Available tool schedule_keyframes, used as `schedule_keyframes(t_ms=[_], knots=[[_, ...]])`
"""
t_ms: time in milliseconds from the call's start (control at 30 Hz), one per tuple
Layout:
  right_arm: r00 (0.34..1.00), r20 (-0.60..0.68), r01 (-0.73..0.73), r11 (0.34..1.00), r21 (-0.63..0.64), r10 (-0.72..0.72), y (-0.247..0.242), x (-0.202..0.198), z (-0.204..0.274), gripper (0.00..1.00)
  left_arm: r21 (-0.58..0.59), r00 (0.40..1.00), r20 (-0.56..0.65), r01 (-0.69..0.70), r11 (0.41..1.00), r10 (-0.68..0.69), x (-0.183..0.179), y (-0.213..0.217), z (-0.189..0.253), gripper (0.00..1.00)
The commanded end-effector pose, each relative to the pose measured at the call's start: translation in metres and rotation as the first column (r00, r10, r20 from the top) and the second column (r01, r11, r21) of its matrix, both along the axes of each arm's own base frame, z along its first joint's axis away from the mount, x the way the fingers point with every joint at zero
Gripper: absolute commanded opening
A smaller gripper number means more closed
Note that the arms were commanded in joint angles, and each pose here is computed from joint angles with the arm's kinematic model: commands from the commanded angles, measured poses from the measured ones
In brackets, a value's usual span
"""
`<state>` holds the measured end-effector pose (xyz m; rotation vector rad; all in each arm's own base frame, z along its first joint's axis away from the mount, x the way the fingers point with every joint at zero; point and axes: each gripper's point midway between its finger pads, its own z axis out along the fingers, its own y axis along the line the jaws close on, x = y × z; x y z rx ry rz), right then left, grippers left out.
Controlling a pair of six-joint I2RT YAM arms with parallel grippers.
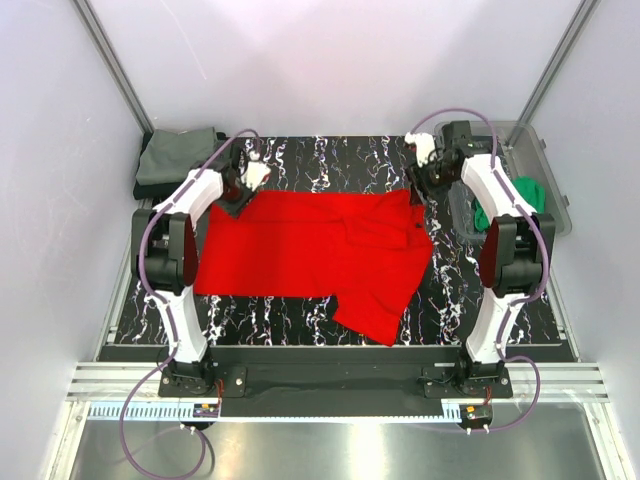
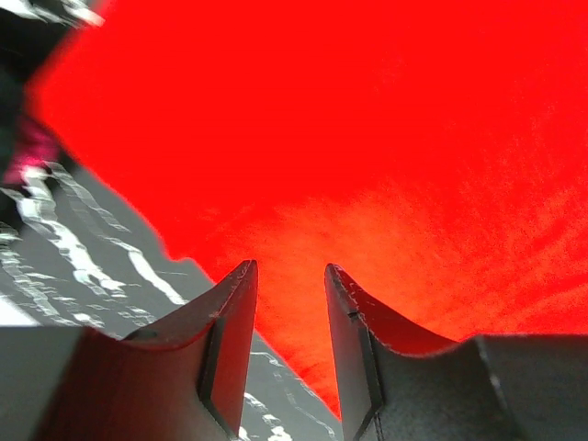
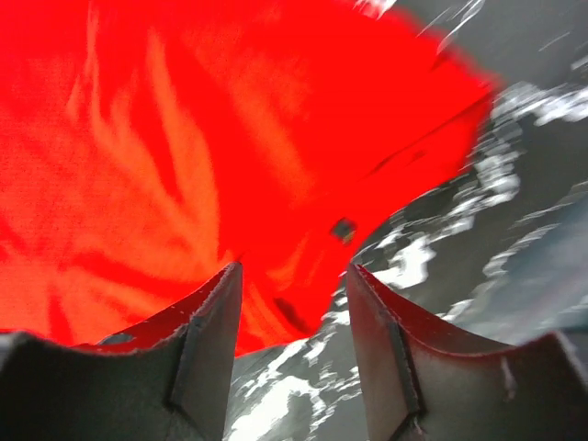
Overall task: Fold and stack the t-shirts
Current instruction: Fold the tshirt
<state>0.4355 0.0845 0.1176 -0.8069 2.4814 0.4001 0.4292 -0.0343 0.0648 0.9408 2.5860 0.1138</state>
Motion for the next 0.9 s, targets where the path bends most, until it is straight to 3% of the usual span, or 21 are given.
schedule_keyframes(t_ms=[0,367,867], knots=[[0.991,0.122,0.059,0.998,-0.023,-0.056,-0.006,0.037,0.016,0.54,0.045,0.994,0.107,-0.041,0.998,0.036,0.039,0.007,0.021,0.41],[0.990,0.106,0.100,0.993,-0.063,-0.093,-0.011,0.091,-0.035,0.51,0.098,0.990,0.103,-0.103,0.990,0.093,0.082,0.022,-0.011,0.39],[0.983,0.131,0.157,0.958,-0.242,-0.128,-0.042,0.131,-0.088,0.47,0.165,0.996,0.037,-0.088,0.982,0.083,0.083,0.027,-0.053,0.40]])
